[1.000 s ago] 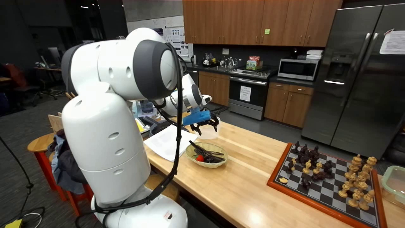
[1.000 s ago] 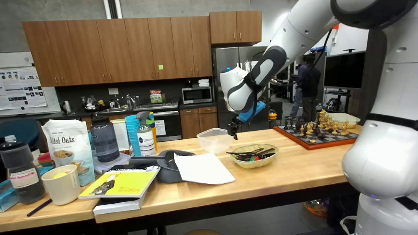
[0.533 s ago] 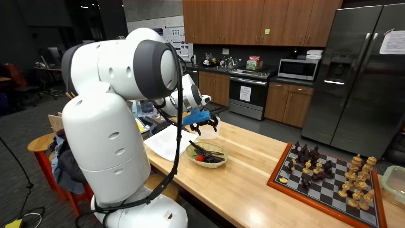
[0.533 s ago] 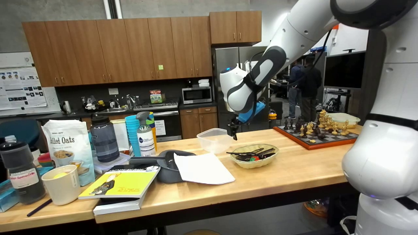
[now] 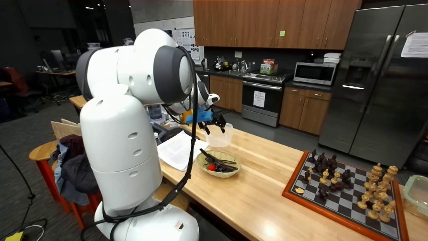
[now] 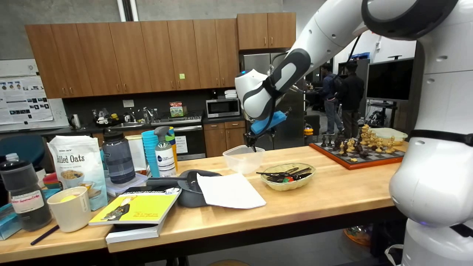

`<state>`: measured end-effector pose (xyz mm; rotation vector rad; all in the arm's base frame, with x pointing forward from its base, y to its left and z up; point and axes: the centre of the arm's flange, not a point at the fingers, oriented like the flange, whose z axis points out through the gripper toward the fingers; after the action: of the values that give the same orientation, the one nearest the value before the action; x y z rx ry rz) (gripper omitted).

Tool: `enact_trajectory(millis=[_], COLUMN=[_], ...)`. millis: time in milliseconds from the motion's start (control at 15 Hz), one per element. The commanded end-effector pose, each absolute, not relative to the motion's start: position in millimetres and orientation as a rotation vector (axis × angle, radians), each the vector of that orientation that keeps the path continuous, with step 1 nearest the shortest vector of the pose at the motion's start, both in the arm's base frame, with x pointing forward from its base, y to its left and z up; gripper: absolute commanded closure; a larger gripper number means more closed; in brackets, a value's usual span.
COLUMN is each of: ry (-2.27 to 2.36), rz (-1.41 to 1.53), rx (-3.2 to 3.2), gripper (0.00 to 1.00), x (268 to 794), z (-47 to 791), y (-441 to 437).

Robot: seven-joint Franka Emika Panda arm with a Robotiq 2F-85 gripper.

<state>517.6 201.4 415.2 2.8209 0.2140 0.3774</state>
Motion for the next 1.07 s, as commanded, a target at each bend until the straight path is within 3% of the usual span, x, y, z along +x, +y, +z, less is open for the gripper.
enact_trajectory(millis=[0, 400, 1000], ry=[-0.048, -0.516, -0.933], rz=[0.448, 0.582, 0.501], rx=[2.803, 2.715, 2.542], gripper=[0.0, 0.0, 0.0], x=[554.6, 605.7, 657.3], z=[439.5, 453.7, 416.4], y=[240.4, 253.0, 201.4])
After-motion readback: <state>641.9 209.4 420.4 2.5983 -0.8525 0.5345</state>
